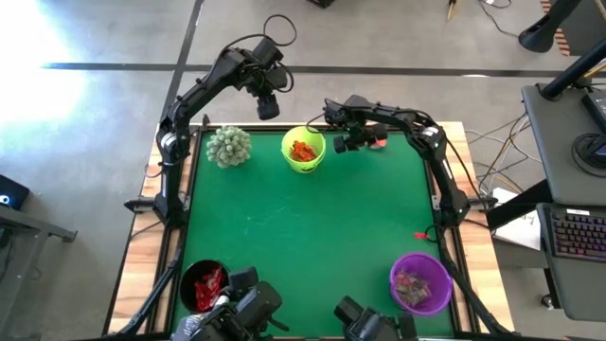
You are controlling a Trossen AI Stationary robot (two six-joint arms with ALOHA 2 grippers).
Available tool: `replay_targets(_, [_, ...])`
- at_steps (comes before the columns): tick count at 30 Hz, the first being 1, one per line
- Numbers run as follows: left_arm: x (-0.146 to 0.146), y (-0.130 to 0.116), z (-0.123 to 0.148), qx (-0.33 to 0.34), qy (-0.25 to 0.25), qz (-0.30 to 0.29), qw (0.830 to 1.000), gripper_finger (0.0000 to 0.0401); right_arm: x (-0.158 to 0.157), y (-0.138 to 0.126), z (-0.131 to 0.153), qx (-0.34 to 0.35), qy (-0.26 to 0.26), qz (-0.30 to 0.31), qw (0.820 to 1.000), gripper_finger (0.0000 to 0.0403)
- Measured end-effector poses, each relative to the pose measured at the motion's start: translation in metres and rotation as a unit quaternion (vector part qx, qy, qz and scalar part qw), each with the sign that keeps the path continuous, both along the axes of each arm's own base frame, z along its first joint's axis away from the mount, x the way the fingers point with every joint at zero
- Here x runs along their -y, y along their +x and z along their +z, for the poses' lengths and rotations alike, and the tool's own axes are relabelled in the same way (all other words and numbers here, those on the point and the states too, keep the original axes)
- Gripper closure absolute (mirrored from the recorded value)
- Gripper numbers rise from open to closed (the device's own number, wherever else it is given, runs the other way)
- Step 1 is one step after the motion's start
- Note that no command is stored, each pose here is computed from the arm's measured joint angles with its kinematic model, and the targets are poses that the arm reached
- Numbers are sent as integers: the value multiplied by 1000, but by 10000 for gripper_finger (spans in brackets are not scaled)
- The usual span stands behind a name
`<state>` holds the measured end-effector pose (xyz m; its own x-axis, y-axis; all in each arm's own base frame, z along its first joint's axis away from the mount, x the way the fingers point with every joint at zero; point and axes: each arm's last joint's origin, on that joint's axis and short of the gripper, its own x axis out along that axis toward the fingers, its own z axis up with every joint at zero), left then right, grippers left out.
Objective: Organize candy in baskets
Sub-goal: Put the orange chocolate bar into the green bucket
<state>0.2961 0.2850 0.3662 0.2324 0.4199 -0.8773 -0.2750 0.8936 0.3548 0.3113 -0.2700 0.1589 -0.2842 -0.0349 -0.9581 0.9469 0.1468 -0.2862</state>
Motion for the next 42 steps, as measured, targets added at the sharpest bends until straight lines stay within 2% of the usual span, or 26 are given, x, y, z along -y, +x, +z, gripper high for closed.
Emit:
replay_targets(5, [0, 0, 0, 0, 0, 0, 1000, 257, 2, 0, 2, -8, -16, 3, 1000, 238])
replay_targets(21, [0, 0, 0, 0, -3, 3, 1000, 257, 11, -8, -2, -13, -19, -18, 1000, 241])
replay_targets(36, [1, -1, -1, -5, -7, 3, 1000, 257, 11, -9, -4, -12, -16, -27, 999, 323])
replay_targets(42, [1, -1, -1, -5, -7, 3, 1000, 257, 10, -9, -5, -12, -13, -30, 999, 332])
